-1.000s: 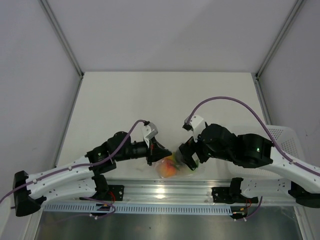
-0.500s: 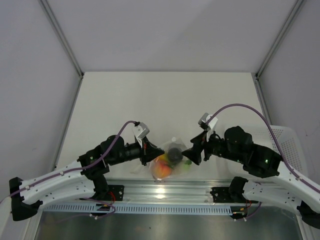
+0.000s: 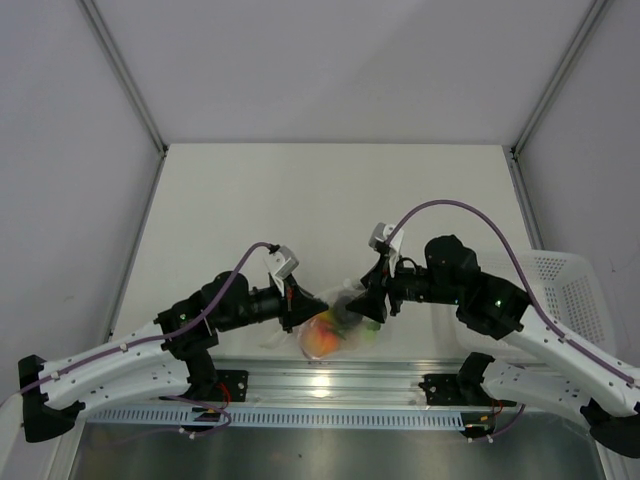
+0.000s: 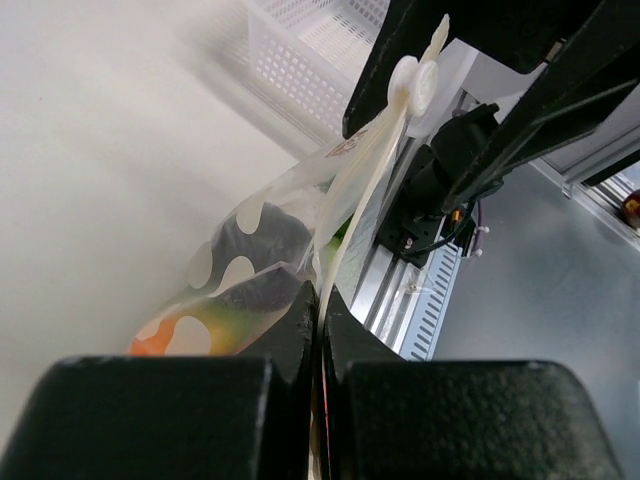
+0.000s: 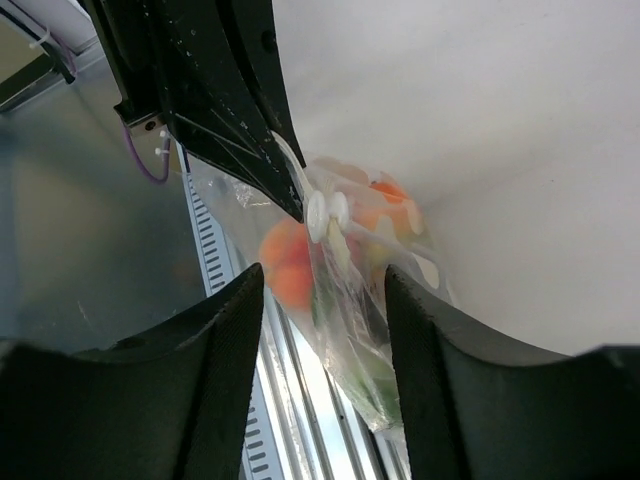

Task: Place the food in the zip-top bag and seal the zipper
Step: Zip the zipper food storage bag at the center of the board.

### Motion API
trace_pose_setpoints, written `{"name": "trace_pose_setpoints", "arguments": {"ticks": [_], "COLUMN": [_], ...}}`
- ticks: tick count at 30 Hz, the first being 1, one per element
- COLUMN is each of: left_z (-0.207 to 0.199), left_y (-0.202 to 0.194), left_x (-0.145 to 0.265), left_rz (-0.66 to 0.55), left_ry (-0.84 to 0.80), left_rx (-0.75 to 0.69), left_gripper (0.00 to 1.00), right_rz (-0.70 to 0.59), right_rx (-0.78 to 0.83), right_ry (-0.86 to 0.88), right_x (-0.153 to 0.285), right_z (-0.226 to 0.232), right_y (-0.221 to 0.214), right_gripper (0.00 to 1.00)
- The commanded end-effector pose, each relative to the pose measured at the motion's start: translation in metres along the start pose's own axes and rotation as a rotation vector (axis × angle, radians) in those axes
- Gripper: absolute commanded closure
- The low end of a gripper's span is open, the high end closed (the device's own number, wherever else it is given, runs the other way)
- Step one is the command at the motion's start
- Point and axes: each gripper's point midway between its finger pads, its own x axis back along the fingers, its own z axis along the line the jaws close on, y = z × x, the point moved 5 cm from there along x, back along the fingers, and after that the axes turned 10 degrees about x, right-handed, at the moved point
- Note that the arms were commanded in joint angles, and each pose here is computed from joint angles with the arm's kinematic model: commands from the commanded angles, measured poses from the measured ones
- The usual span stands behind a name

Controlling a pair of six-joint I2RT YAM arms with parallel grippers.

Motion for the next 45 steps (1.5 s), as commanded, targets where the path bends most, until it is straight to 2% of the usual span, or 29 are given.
{"name": "trace_pose_setpoints", "arguments": {"ticks": [1, 4, 7, 10, 11, 14, 16, 17, 19, 21, 26, 32, 36, 42, 43, 45], "left_z": [-0.011, -0.012, -0.013, -0.017, -0.018, -0.021, -0.021, -0.021, -0.019, -0.023, -0.026, -0.033, -0.035, -0.036, -0.038, -0.039], "left_y": [0.009, 0.007, 0.006, 0.005, 0.006, 0.007, 0.011, 0.017, 0.026, 0.047, 0.072, 0.079, 0.079, 0.069, 0.067, 0.065], "left_x": [0.003, 0.003, 0.003, 0.004, 0.004, 0.007, 0.008, 0.011, 0.015, 0.023, 0.031, 0.020, 0.015, 0.004, 0.004, 0.004], "left_rz": [-0.033, -0.023, -0.019, -0.022, -0.024, -0.027, -0.041, -0.080, -0.146, -0.299, -0.484, -0.522, -0.530, -0.456, -0.451, -0.447], "left_ry": [-0.052, -0.066, -0.078, -0.112, -0.125, -0.149, -0.141, -0.122, -0.105, -0.110, -0.125, -0.180, -0.202, -0.233, -0.249, -0.267], "left_rx": [0.008, 0.003, -0.001, -0.016, -0.021, -0.049, -0.064, -0.067, -0.080, -0.089, -0.150, -0.239, -0.256, -0.281, -0.287, -0.292], "left_gripper": [0.99, 0.99, 1.00, 0.99, 1.00, 0.99, 0.74, 0.53, 0.43, 0.43, 0.43, 0.53, 0.56, 0.52, 0.46, 0.43], "right_rz": [-0.075, -0.085, -0.083, -0.075, -0.076, -0.071, -0.084, -0.087, -0.093, -0.101, -0.096, -0.142, -0.148, -0.137, -0.133, -0.129], "right_rx": [0.057, 0.054, 0.052, 0.045, 0.045, 0.045, 0.050, 0.053, 0.059, 0.063, 0.066, 0.100, 0.118, 0.144, 0.144, 0.141], "right_ry": [0.035, 0.060, 0.079, 0.116, 0.122, 0.165, 0.169, 0.172, 0.190, 0.197, 0.225, 0.188, 0.170, 0.166, 0.166, 0.171], "right_x": [0.001, 0.002, 0.000, -0.005, -0.006, -0.007, -0.006, -0.005, -0.004, -0.004, -0.009, -0.009, -0.012, -0.016, -0.016, -0.017], "right_z": [-0.001, -0.003, -0.005, -0.005, -0.005, -0.002, 0.000, 0.000, 0.002, 0.003, 0.002, -0.001, -0.006, -0.009, -0.009, -0.009], "right_y": [0.015, 0.016, 0.016, 0.014, 0.014, 0.014, 0.016, 0.016, 0.016, 0.016, 0.015, 0.023, 0.025, 0.025, 0.024, 0.025], "right_gripper": [0.47, 0.54, 0.69, 0.88, 1.00, 1.00, 1.00, 1.00, 1.00, 1.00, 1.00, 1.00, 1.00, 1.00, 1.00, 1.00]}}
